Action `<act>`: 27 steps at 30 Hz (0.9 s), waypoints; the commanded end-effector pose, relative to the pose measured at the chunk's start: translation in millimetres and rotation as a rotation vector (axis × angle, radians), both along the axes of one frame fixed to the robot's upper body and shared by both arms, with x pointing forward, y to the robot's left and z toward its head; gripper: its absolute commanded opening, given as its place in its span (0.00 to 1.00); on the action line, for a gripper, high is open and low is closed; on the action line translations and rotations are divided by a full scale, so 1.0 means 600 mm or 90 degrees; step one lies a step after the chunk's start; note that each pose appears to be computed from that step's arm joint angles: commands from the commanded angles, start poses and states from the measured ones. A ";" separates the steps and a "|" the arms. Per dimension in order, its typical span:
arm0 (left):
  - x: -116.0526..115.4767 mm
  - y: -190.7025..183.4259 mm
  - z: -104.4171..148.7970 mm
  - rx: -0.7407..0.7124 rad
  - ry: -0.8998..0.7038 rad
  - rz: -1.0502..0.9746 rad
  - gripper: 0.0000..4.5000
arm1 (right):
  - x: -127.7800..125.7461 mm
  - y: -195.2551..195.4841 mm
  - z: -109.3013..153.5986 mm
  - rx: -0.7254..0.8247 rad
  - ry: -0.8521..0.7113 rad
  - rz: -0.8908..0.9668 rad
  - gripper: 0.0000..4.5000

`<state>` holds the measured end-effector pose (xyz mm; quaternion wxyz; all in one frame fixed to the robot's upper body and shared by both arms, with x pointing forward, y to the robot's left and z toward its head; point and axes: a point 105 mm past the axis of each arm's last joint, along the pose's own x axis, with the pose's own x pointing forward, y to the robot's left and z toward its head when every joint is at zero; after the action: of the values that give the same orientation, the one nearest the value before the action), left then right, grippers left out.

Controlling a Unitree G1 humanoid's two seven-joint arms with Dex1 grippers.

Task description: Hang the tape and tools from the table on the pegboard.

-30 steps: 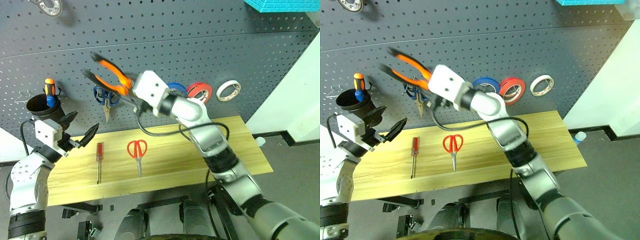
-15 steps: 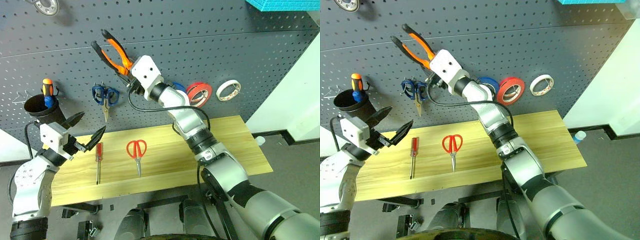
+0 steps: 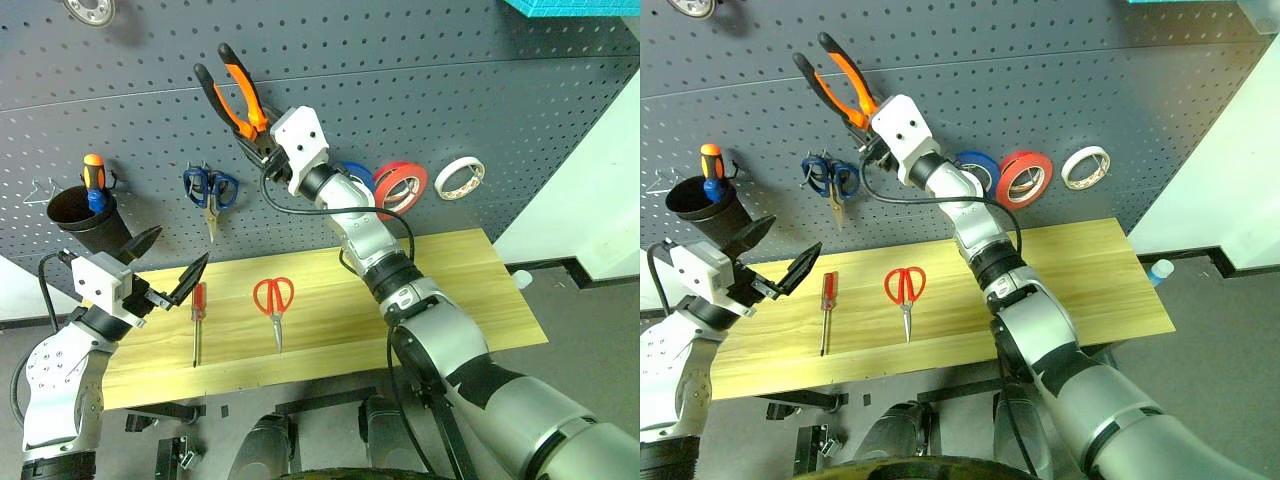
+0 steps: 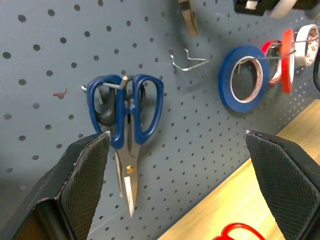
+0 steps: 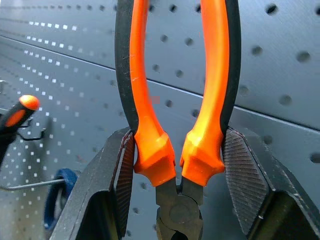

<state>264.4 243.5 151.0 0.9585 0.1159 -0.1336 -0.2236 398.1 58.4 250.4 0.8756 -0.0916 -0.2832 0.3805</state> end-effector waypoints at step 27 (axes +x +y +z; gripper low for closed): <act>-0.015 0.010 0.003 0.006 -0.017 0.011 1.00 | 0.010 -0.022 0.004 0.008 -0.038 -0.020 0.99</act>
<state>259.8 245.4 142.6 0.9610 0.1102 -0.1260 -0.2202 412.2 49.0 220.6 0.8929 -0.0923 -0.2402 0.3696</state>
